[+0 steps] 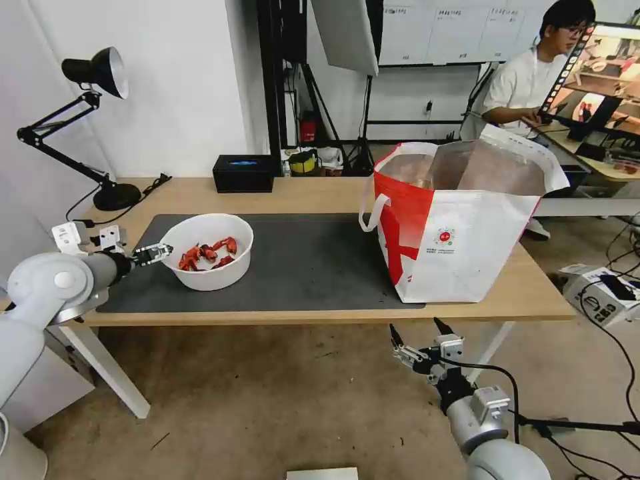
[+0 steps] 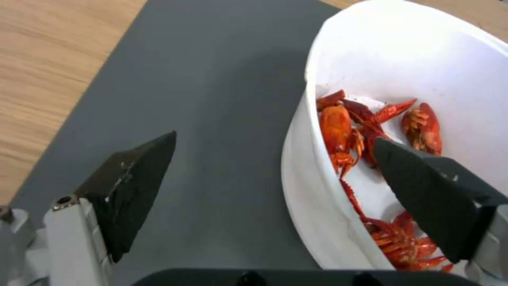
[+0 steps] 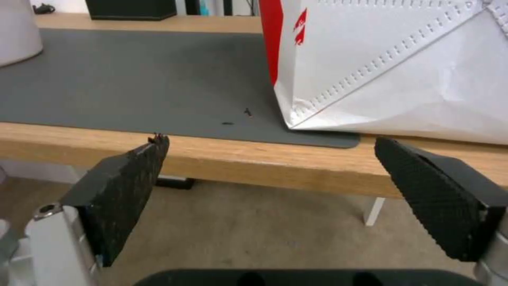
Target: Pick up the trash from the table and place it into the takeout bag.
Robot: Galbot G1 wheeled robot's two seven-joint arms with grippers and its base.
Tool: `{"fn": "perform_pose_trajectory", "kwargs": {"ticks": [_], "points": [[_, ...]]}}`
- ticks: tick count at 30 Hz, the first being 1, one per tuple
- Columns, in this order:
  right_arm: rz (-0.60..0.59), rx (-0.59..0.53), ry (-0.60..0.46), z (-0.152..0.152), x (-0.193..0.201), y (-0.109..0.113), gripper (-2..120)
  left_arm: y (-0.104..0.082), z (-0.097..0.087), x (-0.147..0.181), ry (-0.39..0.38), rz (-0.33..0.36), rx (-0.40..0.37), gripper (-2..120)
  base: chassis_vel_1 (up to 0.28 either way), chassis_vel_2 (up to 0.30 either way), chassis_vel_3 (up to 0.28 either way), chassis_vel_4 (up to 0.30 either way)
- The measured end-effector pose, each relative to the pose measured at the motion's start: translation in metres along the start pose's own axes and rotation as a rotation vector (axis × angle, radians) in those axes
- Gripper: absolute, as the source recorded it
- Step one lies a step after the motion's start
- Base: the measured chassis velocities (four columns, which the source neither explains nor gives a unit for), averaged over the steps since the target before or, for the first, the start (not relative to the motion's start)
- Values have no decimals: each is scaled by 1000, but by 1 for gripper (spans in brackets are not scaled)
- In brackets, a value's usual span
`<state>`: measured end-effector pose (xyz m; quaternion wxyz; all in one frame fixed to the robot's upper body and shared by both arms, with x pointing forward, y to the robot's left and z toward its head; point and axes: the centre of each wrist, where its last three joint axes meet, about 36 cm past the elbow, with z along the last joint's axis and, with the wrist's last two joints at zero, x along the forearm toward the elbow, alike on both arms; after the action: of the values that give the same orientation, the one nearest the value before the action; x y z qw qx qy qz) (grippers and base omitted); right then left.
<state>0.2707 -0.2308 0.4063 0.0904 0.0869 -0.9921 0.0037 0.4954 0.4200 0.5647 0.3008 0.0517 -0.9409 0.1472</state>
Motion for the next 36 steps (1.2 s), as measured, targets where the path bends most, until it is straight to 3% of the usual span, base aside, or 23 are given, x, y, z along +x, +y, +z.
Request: {"fn": "perform_pose_trajectory", "kwargs": {"ticks": [21,24,35,36], "points": [[0,0,0,0,0,0,100,-3,-2,-11,27,31,46,100,0,0,0,0],[0,0,0,0,0,0,100,-6,0,-14,34,39,46,93,0,0,0,0],[0,0,0,0,0,0,100,-7,5,-24,48,36,43,49,0,0,0,0],[0,0,0,0,0,0,100,-7,5,-24,48,36,43,49,0,0,0,0]]}}
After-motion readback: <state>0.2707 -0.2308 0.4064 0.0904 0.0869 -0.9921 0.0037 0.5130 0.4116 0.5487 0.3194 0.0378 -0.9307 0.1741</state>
